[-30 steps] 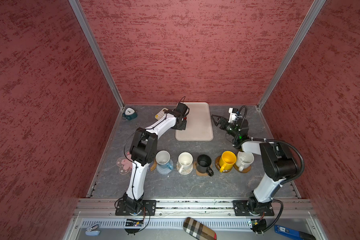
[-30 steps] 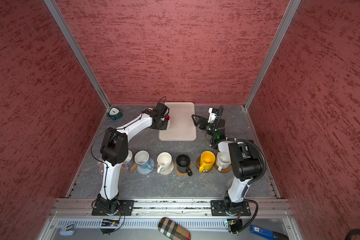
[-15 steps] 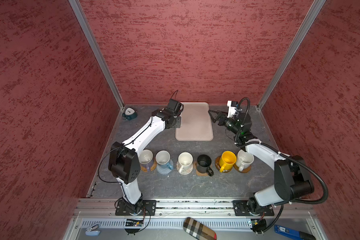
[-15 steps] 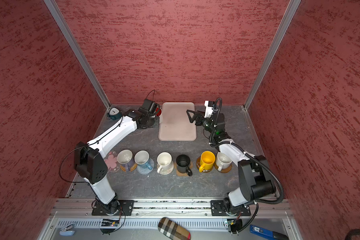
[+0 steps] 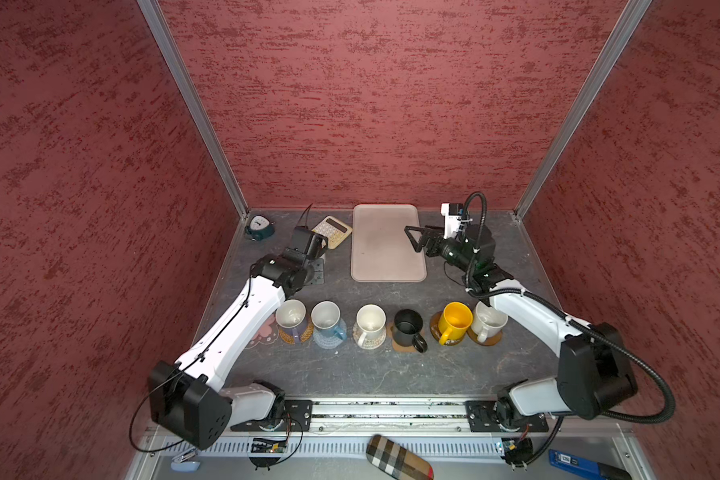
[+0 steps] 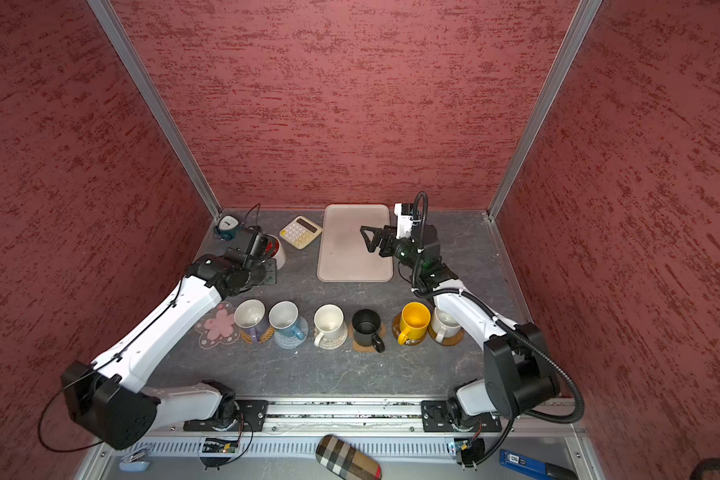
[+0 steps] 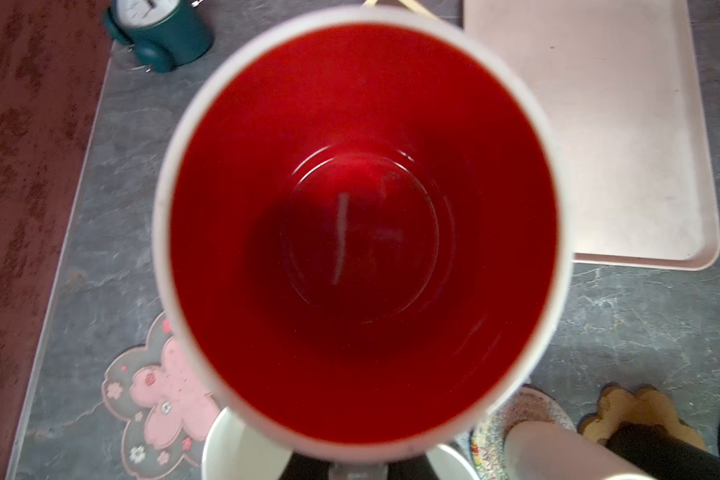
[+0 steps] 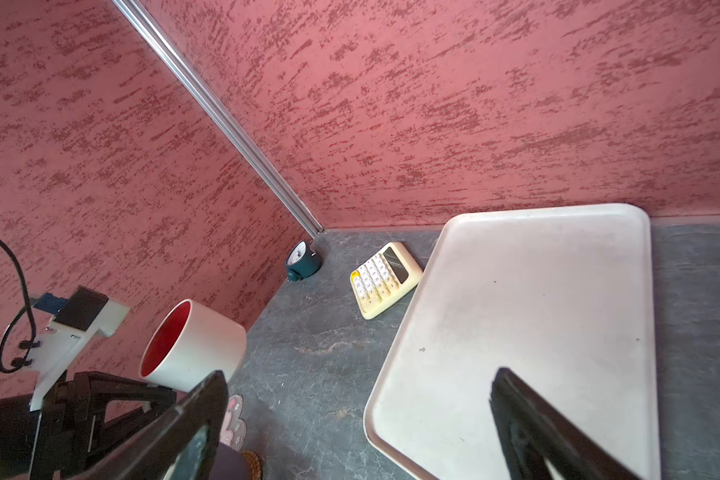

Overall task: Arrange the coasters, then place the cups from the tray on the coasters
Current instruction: 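Lift the red-lined mug off the tray and carry it toward the pink flower coaster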

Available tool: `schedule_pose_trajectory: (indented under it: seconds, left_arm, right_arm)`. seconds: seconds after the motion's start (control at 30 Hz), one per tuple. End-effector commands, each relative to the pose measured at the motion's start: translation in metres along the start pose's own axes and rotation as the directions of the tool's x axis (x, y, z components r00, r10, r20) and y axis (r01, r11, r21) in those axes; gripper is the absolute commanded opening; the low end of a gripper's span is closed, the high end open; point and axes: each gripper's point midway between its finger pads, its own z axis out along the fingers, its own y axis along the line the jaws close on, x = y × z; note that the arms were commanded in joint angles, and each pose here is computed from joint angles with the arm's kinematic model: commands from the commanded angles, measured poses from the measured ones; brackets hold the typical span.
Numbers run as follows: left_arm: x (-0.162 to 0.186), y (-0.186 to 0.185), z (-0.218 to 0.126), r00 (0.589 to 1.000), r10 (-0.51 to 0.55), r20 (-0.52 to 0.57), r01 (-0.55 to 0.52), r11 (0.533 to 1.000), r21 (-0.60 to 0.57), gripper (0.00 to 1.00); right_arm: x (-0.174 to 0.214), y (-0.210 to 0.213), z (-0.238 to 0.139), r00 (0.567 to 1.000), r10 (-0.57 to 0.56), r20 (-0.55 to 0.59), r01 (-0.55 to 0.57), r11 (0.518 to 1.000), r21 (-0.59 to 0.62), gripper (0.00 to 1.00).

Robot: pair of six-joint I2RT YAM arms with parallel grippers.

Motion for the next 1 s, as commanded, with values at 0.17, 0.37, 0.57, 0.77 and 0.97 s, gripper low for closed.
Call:
schedule_pose_trajectory:
  seconds: [0.17,0.37,0.57,0.77,0.97]
  left_arm:
    - [0.007,0.071,-0.026,0.977,-0.184,0.107,0.194,0.976,-0.093,0.0]
    - [0.029,0.107,-0.027,0.948,-0.301,0.106,0.315,0.938,-0.146,0.0]
    - [0.049,0.131,-0.018,0.908,-0.407,0.098,0.418,0.891,-0.176,0.0]
    - [0.068,0.144,-0.009,0.871,-0.479,0.108,0.491,0.842,-0.225,0.0]
    - [0.075,0.151,-0.004,0.834,-0.535,0.137,0.552,0.794,-0.256,0.0]
  right_arm:
    - [-0.01,0.011,0.003,0.999,-0.048,0.019,0.048,0.999,-0.001,0.99]
    - [-0.006,0.009,0.002,0.998,-0.052,0.02,0.052,0.999,0.002,0.99]
    - [-0.002,0.007,0.0,0.998,-0.053,0.019,0.053,0.999,-0.002,0.99]
    - [0.001,0.003,-0.003,0.998,-0.059,0.025,0.058,0.998,0.016,0.99]
    - [0.003,0.002,-0.002,0.999,-0.049,0.023,0.049,0.999,0.012,0.99]
